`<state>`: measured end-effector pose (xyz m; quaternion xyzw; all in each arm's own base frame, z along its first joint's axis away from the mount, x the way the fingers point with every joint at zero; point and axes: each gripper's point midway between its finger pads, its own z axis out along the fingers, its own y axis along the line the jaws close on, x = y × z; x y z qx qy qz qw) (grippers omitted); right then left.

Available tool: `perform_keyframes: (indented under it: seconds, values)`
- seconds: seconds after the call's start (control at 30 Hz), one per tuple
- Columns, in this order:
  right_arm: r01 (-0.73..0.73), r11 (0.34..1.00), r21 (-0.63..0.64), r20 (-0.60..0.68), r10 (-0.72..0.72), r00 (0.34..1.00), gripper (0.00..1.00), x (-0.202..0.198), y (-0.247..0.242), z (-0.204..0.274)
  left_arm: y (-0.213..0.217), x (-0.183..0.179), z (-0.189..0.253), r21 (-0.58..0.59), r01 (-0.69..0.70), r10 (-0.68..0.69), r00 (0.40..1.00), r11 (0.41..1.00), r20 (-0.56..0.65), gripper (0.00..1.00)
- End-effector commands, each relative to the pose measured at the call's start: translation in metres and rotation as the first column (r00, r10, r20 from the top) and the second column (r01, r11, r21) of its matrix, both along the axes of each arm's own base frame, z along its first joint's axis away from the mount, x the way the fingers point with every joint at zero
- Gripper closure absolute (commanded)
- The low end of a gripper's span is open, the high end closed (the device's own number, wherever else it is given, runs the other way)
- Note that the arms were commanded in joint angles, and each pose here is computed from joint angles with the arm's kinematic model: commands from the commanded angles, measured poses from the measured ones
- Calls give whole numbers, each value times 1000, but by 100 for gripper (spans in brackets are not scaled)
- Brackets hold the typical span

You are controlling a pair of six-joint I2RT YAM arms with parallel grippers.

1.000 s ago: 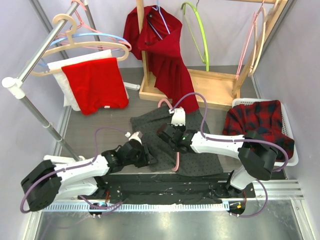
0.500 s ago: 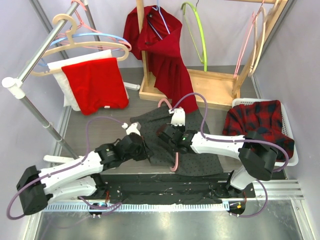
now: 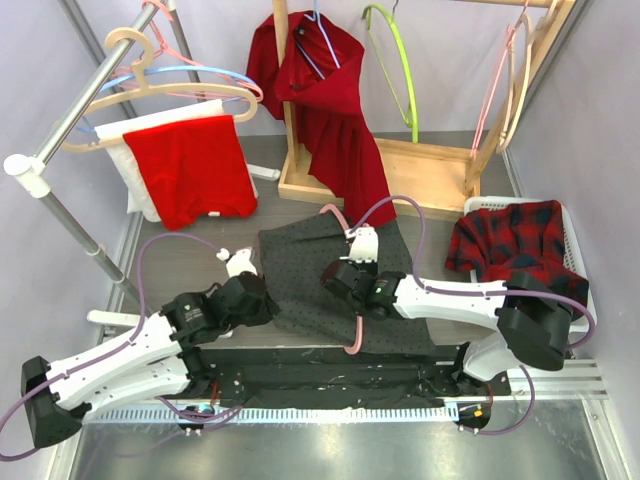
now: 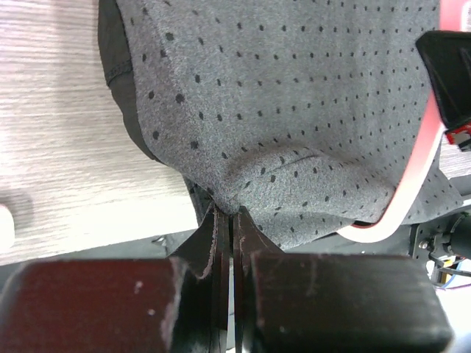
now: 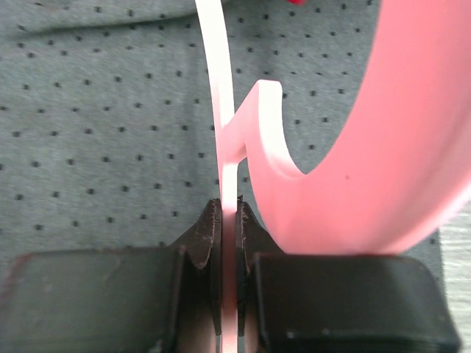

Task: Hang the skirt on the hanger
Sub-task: Hang the skirt on the hanger.

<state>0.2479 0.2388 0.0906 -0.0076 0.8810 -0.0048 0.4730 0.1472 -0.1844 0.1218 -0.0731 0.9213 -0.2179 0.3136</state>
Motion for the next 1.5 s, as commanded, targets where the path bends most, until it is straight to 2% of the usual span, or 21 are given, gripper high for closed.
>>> perform_keyframes:
  seconds: [0.0,0.43,0.47,0.5,0.57,0.63,0.67,0.8,1.0,1.13,1.23,1.47]
  values:
    - [30,993,-111,-32,-34,999,99,-13,-34,-9,13,-1,-1,25,-33,32,999,999,7,100]
    - [116,989,-92,63,-111,992,99,11,-28,21,0,-14,-38,-16,9,-10,997,1000,-71,100]
    - [109,989,-101,66,-103,993,99,12,-27,23,0,-12,-39,-15,3,-4,998,1000,-66,80]
    - [102,990,-98,66,-96,993,99,13,-25,24,2,-10,-42,-1,-7,6,998,1000,-61,65]
    - [94,991,-93,69,-88,994,99,13,-24,28,4,-7,-41,19,-14,14,999,1000,-50,40]
    - [85,993,-78,70,-80,994,99,12,-24,33,9,-1,-35,51,-33,35,999,998,-28,29]
    - [82,994,-76,71,-77,995,99,12,-25,36,10,1,-33,64,-39,40,999,997,-20,18]
    - [25,998,-51,77,-21,997,99,7,-22,55,16,14,-12,111,-56,50,997,992,53,3]
    - [-167,986,7,93,165,982,99,-6,-4,105,13,43,42,156,-79,47,979,985,199,0]
    - [-298,954,30,108,293,950,99,-19,-2,138,0,67,85,148,-57,12,956,987,293,0]
    - [-373,925,70,126,362,924,99,-32,-7,161,-10,81,107,149,-37,-13,947,988,320,0]
    - [-596,794,116,96,589,803,99,-76,-10,177,-19,103,138,134,-24,-26,934,991,355,0]
